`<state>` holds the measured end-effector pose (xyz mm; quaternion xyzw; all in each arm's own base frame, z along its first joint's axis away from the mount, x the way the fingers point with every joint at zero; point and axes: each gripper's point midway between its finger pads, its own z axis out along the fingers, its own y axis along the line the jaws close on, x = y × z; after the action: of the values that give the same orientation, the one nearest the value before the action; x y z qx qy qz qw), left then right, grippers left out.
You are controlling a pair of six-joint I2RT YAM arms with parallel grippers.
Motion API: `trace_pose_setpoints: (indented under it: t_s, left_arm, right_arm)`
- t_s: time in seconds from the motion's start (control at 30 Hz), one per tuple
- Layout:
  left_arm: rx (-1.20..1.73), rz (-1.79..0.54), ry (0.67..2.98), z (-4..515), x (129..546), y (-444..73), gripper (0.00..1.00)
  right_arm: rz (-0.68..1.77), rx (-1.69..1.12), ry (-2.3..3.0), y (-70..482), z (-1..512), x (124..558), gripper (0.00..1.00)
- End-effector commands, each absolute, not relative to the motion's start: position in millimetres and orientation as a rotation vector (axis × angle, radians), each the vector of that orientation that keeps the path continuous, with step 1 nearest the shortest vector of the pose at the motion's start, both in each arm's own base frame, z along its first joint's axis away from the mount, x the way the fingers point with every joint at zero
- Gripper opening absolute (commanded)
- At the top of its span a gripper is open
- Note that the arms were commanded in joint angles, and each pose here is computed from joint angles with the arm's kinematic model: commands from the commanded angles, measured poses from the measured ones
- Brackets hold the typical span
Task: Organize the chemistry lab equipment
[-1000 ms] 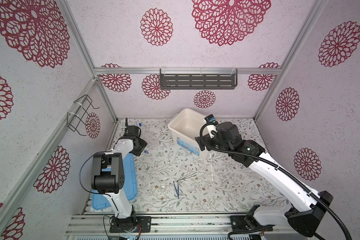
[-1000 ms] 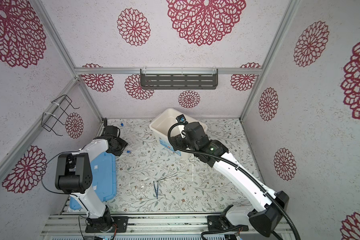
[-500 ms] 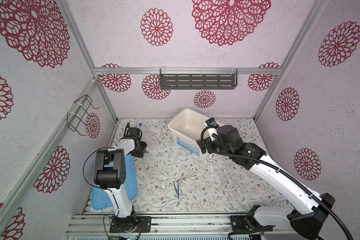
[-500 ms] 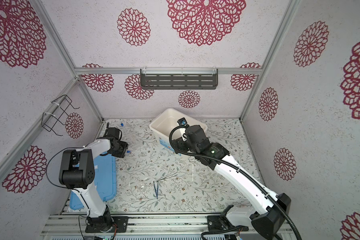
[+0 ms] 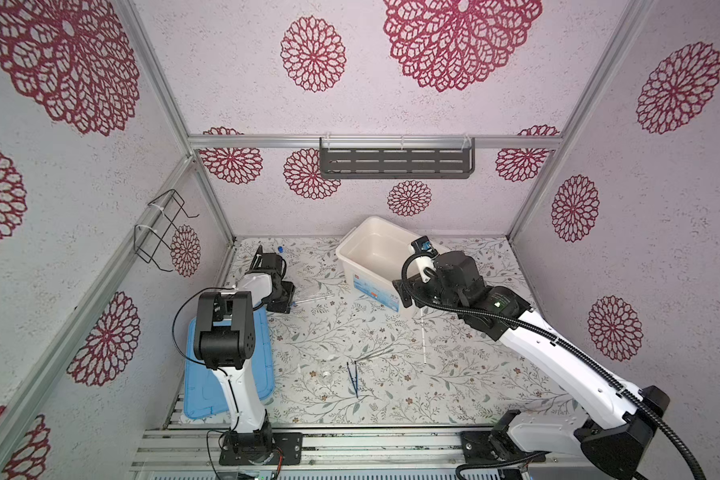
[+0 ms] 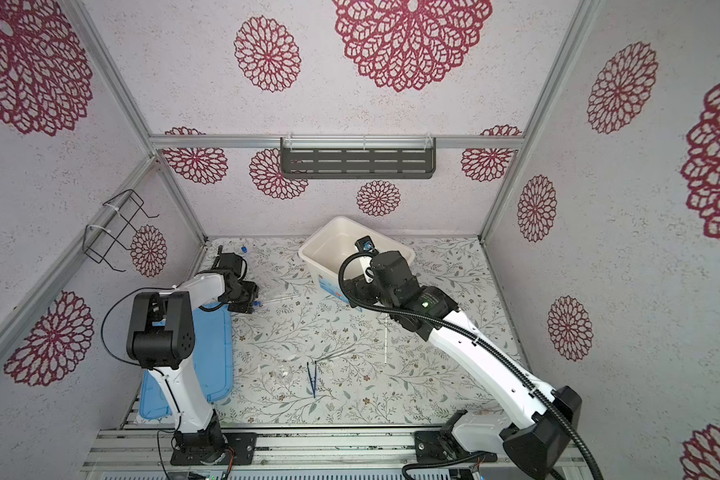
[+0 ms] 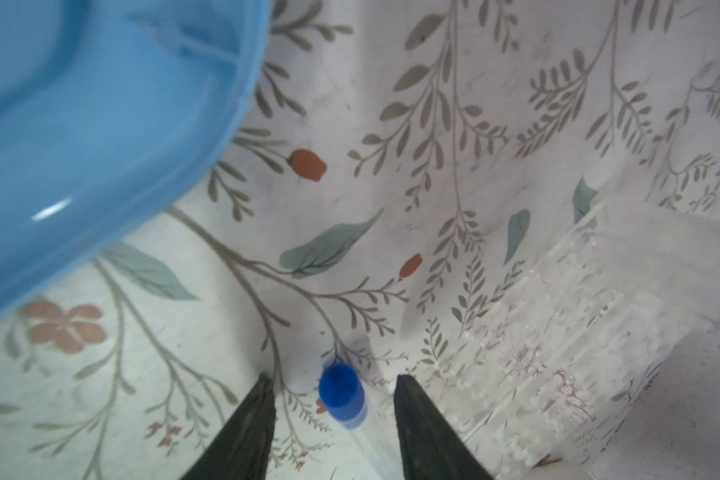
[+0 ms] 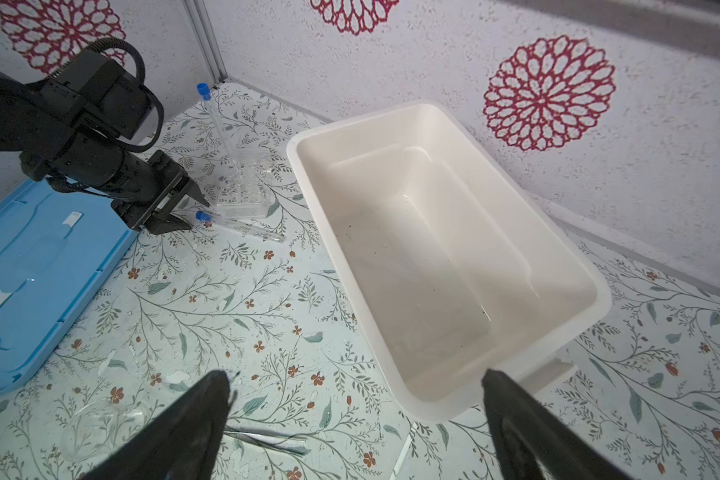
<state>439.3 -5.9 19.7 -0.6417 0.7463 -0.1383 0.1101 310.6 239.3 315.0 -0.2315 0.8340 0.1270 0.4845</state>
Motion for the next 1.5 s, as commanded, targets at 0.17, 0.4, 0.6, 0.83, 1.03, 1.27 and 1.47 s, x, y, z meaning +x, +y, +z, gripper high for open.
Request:
trace_pose_setpoints:
  t_s: [0.17, 0.4, 0.6, 0.83, 1.03, 1.27, 1.47]
  left_arm:
    - [-1.990, -0.340, 2.216, 5.4, 423.6, -11.1, 0.42]
    - [-1.984, -0.335, 2.275, 4.6, 417.5, -14.3, 0.37]
    - [-1.990, -0.304, 2.297, 4.8, 407.0, -13.1, 0.32]
    - [-2.000, -0.300, 2.301, 4.7, 395.7, -2.5, 0.21]
    - [-1.977, -0.332, 2.288, 17.9, 391.0, -0.2, 0.16]
    - [-1.934, -0.316, 2.328, 23.8, 383.2, 0.0, 0.24]
    - [-1.935, -0.296, 2.359, 21.7, 373.1, -2.8, 0.36]
  right_arm:
    - [0.335, -0.500, 1.965, 229.3, 340.9, 303.8, 0.98]
    - [0.333, -0.495, 1.967, 227.8, 341.2, 302.8, 0.98]
    - [0.334, -0.485, 1.962, 226.2, 343.9, 302.0, 0.98]
    - [0.345, -0.467, 1.964, 225.1, 343.8, 301.0, 0.98]
    - [0.351, -0.460, 1.963, 225.0, 344.5, 300.7, 0.99]
    - [0.356, -0.459, 1.965, 225.3, 344.1, 300.1, 0.99]
    - [0.359, -0.448, 1.968, 224.0, 341.9, 299.1, 0.99]
